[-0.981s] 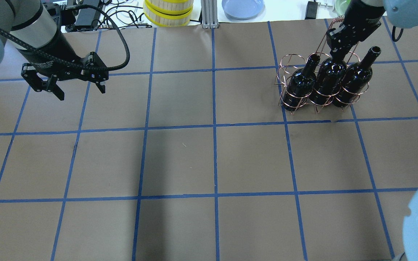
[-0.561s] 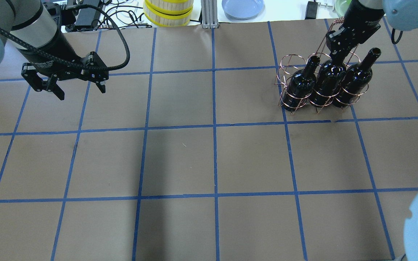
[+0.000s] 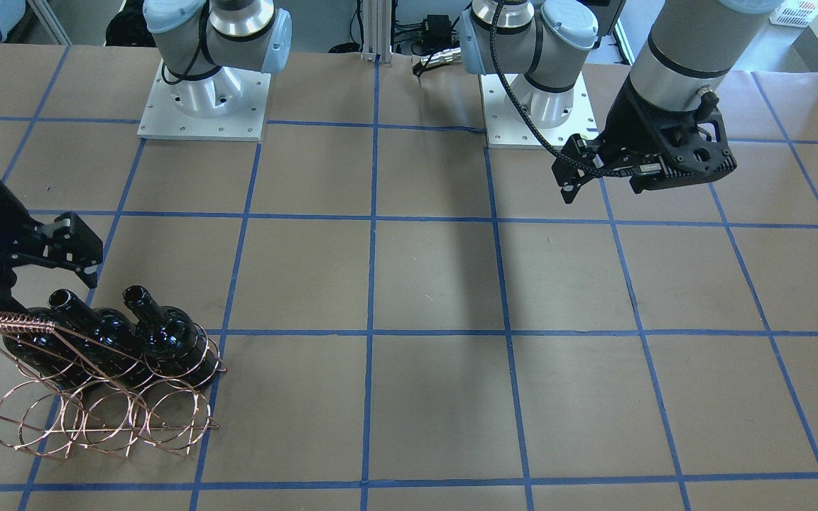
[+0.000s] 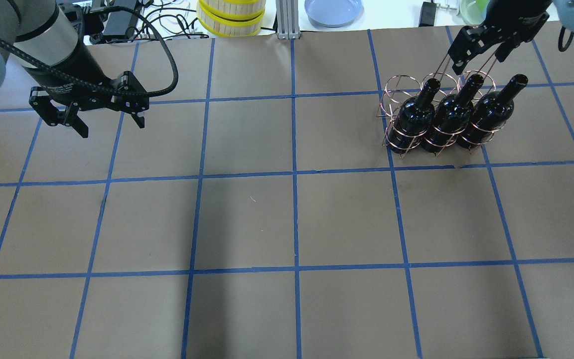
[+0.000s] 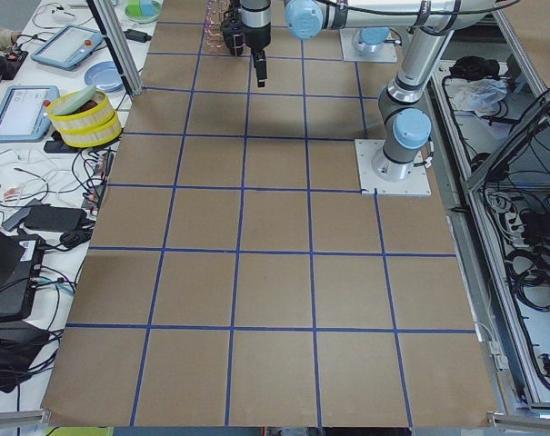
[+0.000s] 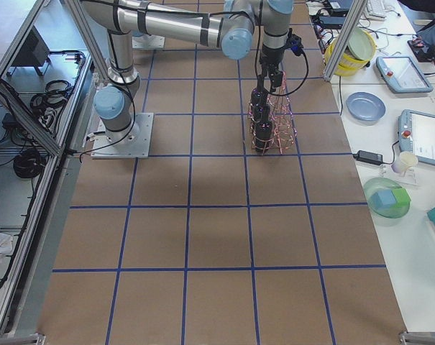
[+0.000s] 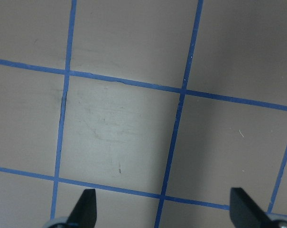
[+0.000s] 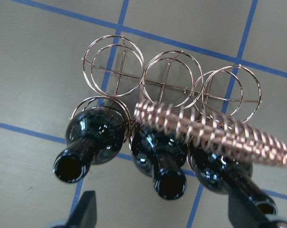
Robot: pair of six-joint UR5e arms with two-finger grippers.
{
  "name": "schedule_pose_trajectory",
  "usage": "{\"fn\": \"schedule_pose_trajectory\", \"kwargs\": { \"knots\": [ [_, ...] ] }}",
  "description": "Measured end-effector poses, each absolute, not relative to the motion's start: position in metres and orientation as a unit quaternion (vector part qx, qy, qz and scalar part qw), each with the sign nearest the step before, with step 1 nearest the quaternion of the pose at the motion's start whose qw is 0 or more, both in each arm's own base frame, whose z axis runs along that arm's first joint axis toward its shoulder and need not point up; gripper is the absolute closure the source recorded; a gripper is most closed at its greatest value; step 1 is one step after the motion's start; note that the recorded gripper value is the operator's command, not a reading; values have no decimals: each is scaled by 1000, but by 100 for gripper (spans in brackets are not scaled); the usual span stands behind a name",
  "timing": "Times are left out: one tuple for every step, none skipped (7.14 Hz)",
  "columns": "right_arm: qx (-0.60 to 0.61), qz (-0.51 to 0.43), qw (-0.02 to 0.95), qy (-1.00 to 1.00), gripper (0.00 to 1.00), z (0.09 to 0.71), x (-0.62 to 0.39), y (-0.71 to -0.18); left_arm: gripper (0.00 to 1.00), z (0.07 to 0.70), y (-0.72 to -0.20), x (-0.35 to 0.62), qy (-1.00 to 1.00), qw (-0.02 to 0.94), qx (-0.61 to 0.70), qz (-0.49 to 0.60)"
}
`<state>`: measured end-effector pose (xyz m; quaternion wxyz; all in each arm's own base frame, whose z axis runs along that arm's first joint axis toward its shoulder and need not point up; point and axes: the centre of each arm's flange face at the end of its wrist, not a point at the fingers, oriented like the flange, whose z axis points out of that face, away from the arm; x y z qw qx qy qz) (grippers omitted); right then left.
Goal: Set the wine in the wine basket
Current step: 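Open the right gripper and raise it away from the basket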
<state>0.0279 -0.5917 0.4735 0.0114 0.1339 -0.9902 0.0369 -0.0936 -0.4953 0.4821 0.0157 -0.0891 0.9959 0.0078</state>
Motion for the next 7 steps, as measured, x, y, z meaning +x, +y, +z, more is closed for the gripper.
{"fn": "schedule_pose_trajectory", "kwargs": {
  "knots": [
    [130,36,11,-991,0,499,34,-569,0,482,-495,-93,996,16,-89,8],
    [120,33,10,-992,0,527,41,-539,0,482,-495,-93,996,16,-89,8],
    [103,29,7,-994,0,549,54,-511,0,482,-495,-93,996,16,-89,8],
    [83,25,5,-996,0,561,80,-490,0,482,-495,-93,996,16,-88,8],
    [63,23,6,-998,0,565,119,-476,0,482,-495,-93,996,16,-88,8],
    [51,23,6,-998,0,565,151,-466,0,482,-495,-93,996,16,-89,8],
    [49,19,5,-999,1,562,166,-460,0,482,-495,-93,996,16,-90,8]
  ]
}}
